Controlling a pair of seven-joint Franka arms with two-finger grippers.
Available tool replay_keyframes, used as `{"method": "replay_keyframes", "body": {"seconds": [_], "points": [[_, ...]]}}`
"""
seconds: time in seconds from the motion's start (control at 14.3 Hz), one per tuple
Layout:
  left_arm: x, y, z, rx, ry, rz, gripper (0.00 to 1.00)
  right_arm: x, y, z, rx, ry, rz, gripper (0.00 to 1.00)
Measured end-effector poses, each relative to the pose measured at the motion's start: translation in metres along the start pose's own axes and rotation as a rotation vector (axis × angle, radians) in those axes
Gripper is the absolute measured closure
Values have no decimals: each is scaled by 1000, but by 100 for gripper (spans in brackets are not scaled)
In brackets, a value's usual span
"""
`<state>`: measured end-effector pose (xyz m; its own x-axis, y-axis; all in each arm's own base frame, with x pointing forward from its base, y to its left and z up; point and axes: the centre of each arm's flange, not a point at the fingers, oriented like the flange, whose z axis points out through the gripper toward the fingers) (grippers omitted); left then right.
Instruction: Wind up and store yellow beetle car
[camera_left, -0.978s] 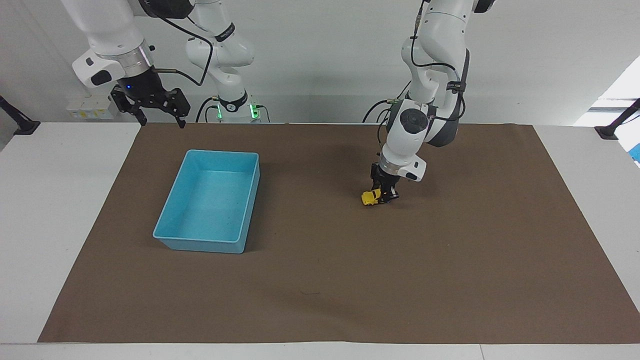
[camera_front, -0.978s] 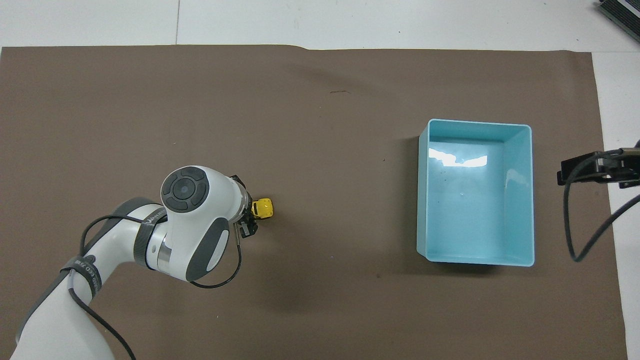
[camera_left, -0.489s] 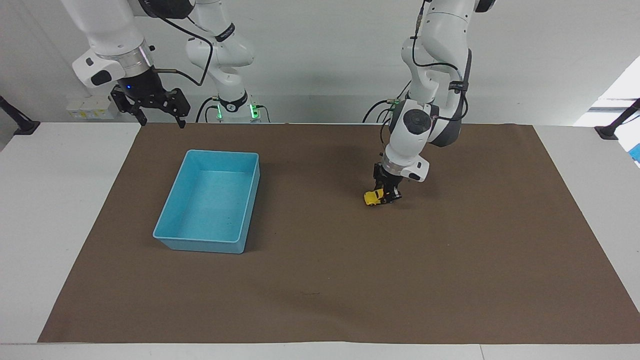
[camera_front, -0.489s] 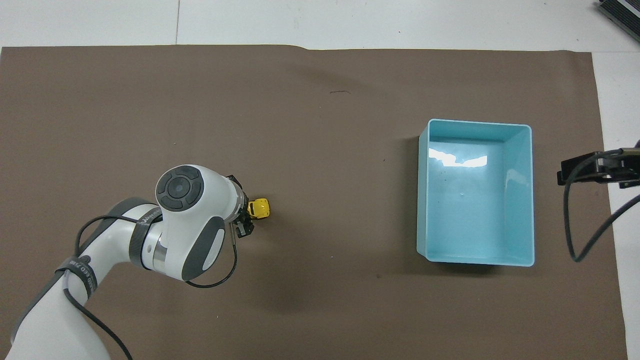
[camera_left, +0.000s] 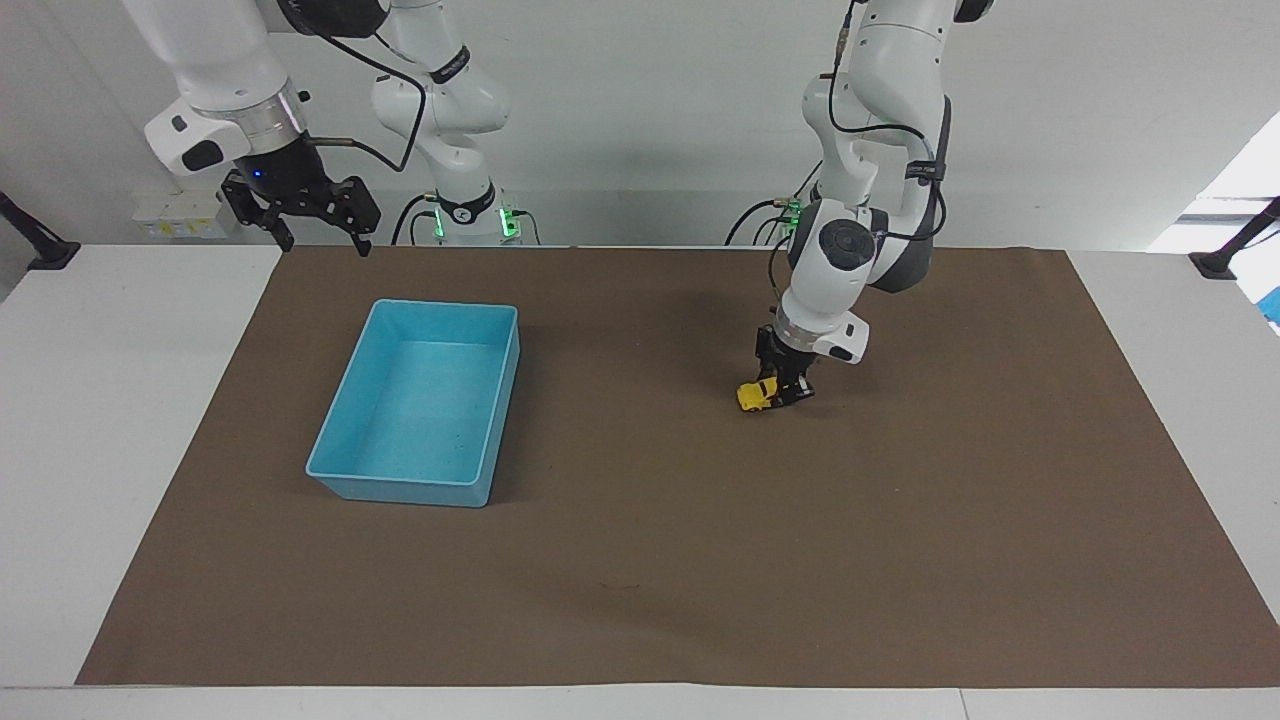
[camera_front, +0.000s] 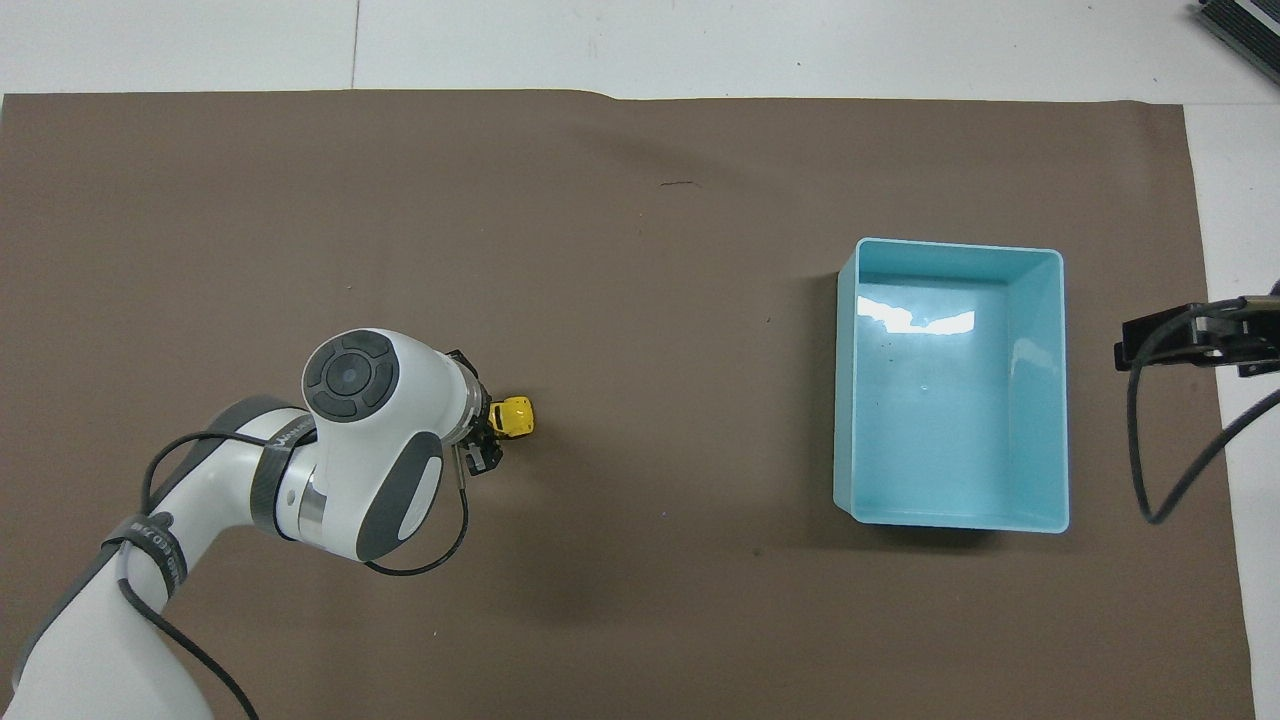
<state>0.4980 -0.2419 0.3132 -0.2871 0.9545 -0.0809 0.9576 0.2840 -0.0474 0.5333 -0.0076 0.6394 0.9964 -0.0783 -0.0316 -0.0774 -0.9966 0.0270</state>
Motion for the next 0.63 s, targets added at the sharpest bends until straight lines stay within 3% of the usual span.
{"method": "replay_keyframes", "body": {"seconds": [0.63], "points": [[18, 10, -2, 15, 12, -5, 54, 0, 0, 0, 0, 0, 0, 0]]}}
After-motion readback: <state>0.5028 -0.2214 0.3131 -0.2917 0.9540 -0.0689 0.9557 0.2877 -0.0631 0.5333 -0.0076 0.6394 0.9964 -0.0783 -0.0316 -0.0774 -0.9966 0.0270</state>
